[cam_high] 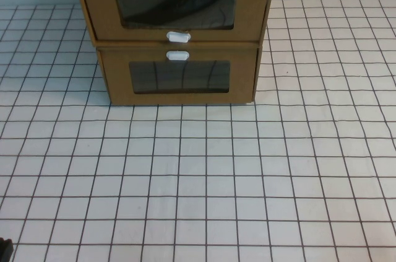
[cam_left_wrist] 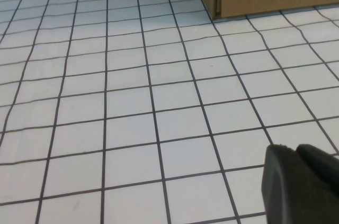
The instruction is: Close the shoe box
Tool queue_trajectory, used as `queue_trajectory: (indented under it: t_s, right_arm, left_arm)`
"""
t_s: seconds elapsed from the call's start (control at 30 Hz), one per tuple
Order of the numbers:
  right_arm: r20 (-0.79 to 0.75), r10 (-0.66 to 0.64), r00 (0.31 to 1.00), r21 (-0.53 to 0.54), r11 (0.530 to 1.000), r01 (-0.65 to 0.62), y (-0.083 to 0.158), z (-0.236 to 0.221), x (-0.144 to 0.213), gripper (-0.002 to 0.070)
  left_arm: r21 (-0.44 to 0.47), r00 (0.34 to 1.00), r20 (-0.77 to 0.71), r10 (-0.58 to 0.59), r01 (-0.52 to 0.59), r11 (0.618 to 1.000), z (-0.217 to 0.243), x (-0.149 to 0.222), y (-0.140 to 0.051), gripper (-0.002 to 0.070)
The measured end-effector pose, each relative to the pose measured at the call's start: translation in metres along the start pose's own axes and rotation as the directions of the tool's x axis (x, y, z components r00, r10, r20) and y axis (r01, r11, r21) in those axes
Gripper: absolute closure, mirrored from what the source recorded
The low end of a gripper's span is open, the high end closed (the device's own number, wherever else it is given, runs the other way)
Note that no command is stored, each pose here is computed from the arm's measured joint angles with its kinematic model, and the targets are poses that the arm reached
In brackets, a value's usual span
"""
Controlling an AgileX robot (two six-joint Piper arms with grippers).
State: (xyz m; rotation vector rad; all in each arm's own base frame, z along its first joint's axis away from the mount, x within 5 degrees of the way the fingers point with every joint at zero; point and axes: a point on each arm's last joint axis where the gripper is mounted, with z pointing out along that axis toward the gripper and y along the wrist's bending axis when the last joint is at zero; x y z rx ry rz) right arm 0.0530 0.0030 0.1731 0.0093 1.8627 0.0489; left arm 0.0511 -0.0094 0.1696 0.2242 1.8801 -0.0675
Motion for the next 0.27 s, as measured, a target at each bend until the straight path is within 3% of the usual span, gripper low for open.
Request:
queue_trajectory:
  t_s: [0.27]
  right_arm:
    - [0.0, 0.003, 1.0, -0.001, 1.0, -0.003, 0.0001, 0.0, 0.0, 0.0691]
  left_arm:
    - [0.0, 1.0, 0.0, 0.0, 0.0, 1.0, 0.0, 0.0, 0.0, 0.0677]
